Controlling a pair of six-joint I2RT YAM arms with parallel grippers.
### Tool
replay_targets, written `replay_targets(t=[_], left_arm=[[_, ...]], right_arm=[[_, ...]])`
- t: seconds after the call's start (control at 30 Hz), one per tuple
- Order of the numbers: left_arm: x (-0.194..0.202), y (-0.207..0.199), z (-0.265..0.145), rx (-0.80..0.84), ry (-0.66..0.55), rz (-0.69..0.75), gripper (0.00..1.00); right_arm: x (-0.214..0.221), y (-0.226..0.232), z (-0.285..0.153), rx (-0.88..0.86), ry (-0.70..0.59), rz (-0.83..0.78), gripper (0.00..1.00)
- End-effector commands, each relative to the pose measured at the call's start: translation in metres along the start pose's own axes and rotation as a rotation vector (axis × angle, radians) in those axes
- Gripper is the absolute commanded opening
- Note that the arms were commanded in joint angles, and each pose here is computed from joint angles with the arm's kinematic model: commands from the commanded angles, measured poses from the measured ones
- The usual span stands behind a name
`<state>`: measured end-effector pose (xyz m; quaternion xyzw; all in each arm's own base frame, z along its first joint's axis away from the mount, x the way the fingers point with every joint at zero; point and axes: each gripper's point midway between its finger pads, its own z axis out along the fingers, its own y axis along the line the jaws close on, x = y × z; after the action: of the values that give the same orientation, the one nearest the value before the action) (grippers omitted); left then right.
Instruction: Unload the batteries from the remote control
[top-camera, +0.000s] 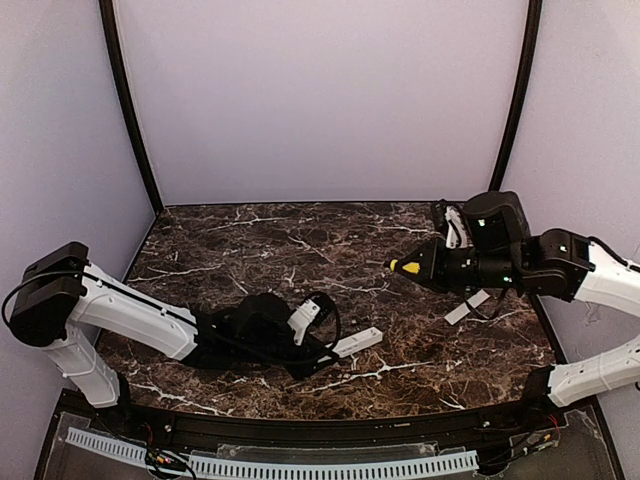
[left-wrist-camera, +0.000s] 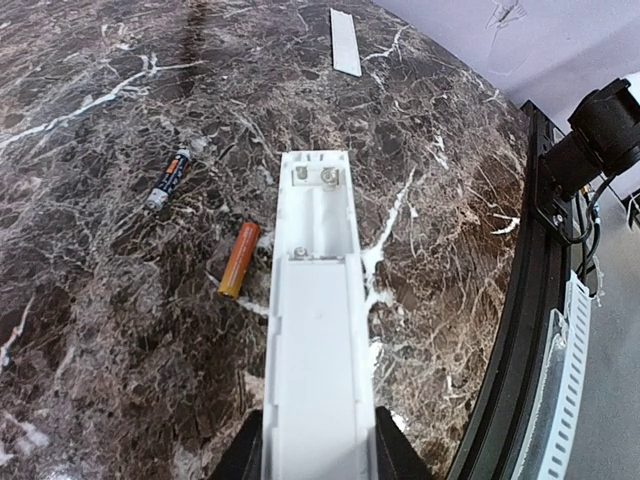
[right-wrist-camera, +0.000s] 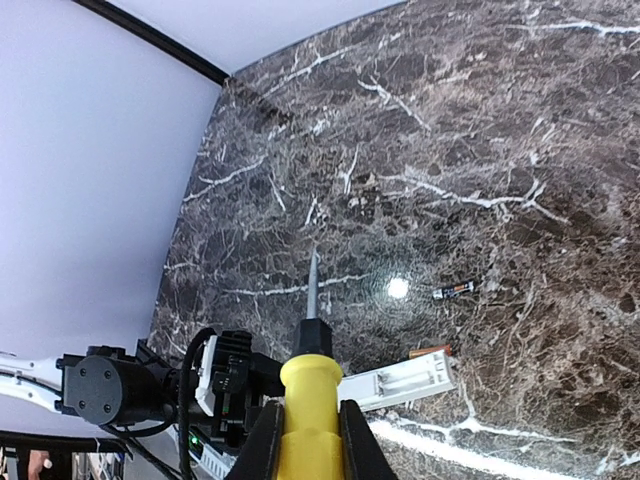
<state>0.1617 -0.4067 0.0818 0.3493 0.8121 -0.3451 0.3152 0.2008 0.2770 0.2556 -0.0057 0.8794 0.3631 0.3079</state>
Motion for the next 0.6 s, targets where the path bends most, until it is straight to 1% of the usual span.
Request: replay_targets(t=[0.0,0.1,0.2,0.33,0.47,0.57], left_arm=[[-0.018,0.007,-0.025,-0.065,-0.087,-0.003,0.0],[-0.019,0.017,-0.038,-0.121,-0.105,-0.001,0.0],[-0.021,0.027,-0.055,-0.183,-0.126,0.004,0.0],[-0.022,0.036,-0.073,-0.244,-0.128,0.022,0.0],[-0.025,0.041,-0.089,-0.287,-0.123,0.035,0.0],[-0.026,0.043,-0.101,-0.307,-0.128,0.032,0.0]], right_arm=[[-0.01,-0.032,-0.022,0.084,-0.112,-0.023,0.0],[-0.008,-0.055,-0.03,0.129,-0.165,-0.025,0.0],[-0.008,-0.087,-0.036,0.212,-0.242,-0.036,0.0],[-0.013,-0.111,-0.038,0.318,-0.31,-0.08,0.0],[-0.024,-0.121,-0.025,0.408,-0.311,-0.182,0.0],[-0.035,-0.131,-0.007,0.464,-0.267,-0.251,0.0]])
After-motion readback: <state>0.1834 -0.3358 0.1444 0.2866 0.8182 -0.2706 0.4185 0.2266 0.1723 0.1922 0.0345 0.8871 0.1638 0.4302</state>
